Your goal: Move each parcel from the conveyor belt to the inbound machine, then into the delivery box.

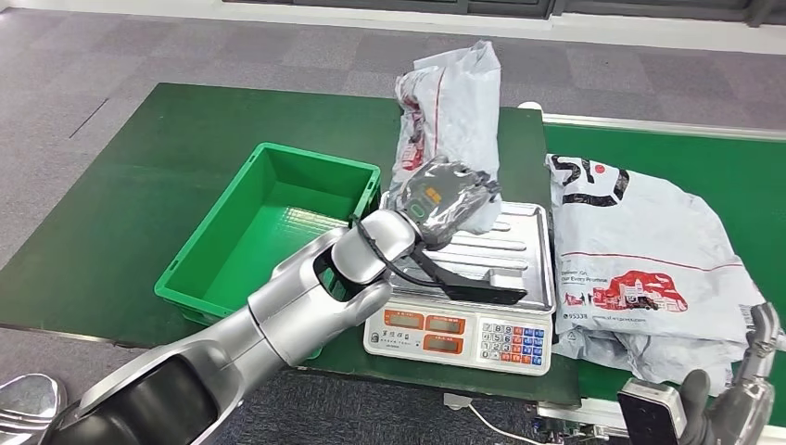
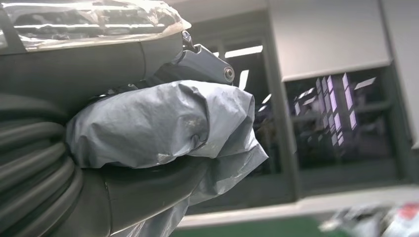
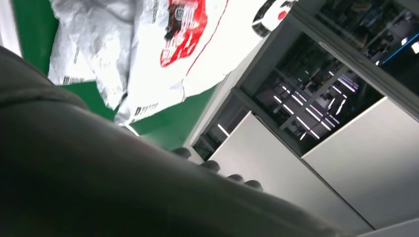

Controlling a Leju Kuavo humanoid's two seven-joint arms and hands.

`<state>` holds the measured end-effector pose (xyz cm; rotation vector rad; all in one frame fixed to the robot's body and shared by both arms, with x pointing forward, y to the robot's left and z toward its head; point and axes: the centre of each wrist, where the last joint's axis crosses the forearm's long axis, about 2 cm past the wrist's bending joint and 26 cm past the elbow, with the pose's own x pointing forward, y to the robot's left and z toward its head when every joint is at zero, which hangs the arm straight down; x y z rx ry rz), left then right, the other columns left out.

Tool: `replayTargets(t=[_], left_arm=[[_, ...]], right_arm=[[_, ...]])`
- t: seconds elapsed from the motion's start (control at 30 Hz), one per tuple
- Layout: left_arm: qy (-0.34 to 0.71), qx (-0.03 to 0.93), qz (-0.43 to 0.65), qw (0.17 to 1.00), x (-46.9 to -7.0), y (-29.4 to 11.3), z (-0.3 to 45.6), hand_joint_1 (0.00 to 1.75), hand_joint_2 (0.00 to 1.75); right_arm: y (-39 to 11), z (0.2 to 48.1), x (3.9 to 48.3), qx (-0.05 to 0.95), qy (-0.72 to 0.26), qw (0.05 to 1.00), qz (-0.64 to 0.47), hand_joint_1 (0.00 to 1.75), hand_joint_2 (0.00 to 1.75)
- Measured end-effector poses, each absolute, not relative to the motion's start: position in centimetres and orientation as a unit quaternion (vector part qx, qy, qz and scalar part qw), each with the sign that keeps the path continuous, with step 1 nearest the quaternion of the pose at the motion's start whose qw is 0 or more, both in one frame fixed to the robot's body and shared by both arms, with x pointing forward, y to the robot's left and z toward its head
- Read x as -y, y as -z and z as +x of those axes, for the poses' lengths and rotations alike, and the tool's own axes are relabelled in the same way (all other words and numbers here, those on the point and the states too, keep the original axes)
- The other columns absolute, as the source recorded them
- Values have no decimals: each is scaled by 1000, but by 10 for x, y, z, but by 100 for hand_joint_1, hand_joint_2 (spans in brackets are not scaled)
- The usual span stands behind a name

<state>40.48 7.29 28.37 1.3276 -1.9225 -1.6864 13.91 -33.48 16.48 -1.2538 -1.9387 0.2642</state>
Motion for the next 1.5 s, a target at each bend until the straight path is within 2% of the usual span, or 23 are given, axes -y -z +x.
replayTargets(t=[0.27, 0.4, 0.6, 0.83, 0.87, 0.97, 1.0, 1.23, 1.5], left_arm=[[632, 550, 503, 212, -168, -204, 408, 175, 175], [634, 515, 525, 238, -219, -179, 399, 175, 175], [596, 489, 580, 264, -279, -174, 377, 175, 175], [567, 479, 616, 263, -314, -182, 354, 175, 175], [566, 478, 619, 263, -317, -182, 351, 145, 175], [566, 475, 620, 264, -324, -182, 344, 14, 175], [567, 474, 620, 264, -325, -181, 342, 0, 175], [592, 487, 576, 283, -338, -172, 325, 0, 175], [576, 515, 555, 309, -347, -170, 309, 0, 175]], right_arm=[[-174, 122, 348, 759, -110, 393, -508, 0, 0], [-177, 115, 355, 754, -110, 391, -517, 0, 0], [-177, 107, 362, 749, -118, 389, -524, 0, 0], [-176, 105, 365, 745, -114, 390, -529, 0, 0], [-176, 104, 365, 745, -113, 390, -529, 0, 0], [-176, 104, 366, 744, -112, 390, -530, 0, 0], [-176, 104, 366, 744, -111, 390, -531, 0, 0], [-177, 104, 367, 743, -106, 392, -533, 0, 0], [-177, 104, 368, 747, -101, 391, -528, 0, 0]])
